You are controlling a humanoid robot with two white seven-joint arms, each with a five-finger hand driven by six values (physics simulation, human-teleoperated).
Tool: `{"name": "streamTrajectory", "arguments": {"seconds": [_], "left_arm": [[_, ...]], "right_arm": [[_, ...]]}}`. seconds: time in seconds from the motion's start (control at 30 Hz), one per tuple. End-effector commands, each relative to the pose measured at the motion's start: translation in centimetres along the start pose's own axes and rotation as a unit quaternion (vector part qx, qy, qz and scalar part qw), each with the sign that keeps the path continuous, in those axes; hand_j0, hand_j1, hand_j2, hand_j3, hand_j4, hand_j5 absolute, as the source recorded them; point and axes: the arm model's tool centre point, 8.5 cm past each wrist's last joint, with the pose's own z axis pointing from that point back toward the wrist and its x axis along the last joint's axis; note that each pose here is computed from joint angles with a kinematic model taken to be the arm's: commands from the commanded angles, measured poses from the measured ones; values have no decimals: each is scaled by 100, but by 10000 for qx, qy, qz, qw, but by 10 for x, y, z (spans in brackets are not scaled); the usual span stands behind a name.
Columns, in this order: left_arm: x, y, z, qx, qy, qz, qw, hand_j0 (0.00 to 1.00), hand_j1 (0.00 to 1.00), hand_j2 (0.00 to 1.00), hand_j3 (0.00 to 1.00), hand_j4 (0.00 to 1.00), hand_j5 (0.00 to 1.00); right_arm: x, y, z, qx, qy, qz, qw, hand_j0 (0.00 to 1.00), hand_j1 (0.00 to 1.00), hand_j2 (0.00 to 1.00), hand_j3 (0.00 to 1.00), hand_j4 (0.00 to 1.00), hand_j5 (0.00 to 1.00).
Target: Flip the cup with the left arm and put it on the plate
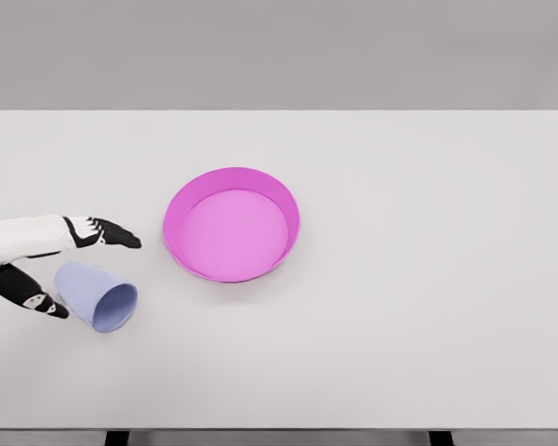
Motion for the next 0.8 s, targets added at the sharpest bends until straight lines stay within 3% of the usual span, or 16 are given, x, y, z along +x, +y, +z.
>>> {"name": "streamTrajectory", "arguments": {"seconds": [0.0,0.07,0.2,0.27,0.4,0.47,0.77], "left_arm": [[1,1,2,-14,22,8,10000,100,100,100,100,100,100],[0,1,3,-33,55,-26,10000,100,100,100,100,100,100],[-4,-3,2,-196,200,-244,9993,100,100,100,100,100,100],[-12,-8,2,-400,415,-483,9972,100,100,100,100,100,100],[-23,-13,1,-345,517,-433,9971,100,100,100,100,100,100],[-40,-22,7,-355,747,-259,9962,100,100,100,100,100,100],[-37,-31,-18,-236,403,-156,9988,100,100,100,100,100,100]], "right_arm": [[1,0,0,-2,-9,11,10000,100,100,100,100,100,100],[-8,0,-1,5,81,-38,10000,100,100,100,100,100,100],[-6,0,-1,5,51,-37,10000,100,100,100,100,100,100],[-8,0,-1,6,81,-45,10000,100,100,100,100,100,100],[-8,0,-1,6,73,-45,10000,100,100,100,100,100,100],[-8,0,-1,6,73,-45,10000,100,100,100,100,100,100],[-8,0,-1,6,73,-45,10000,100,100,100,100,100,100]]}}
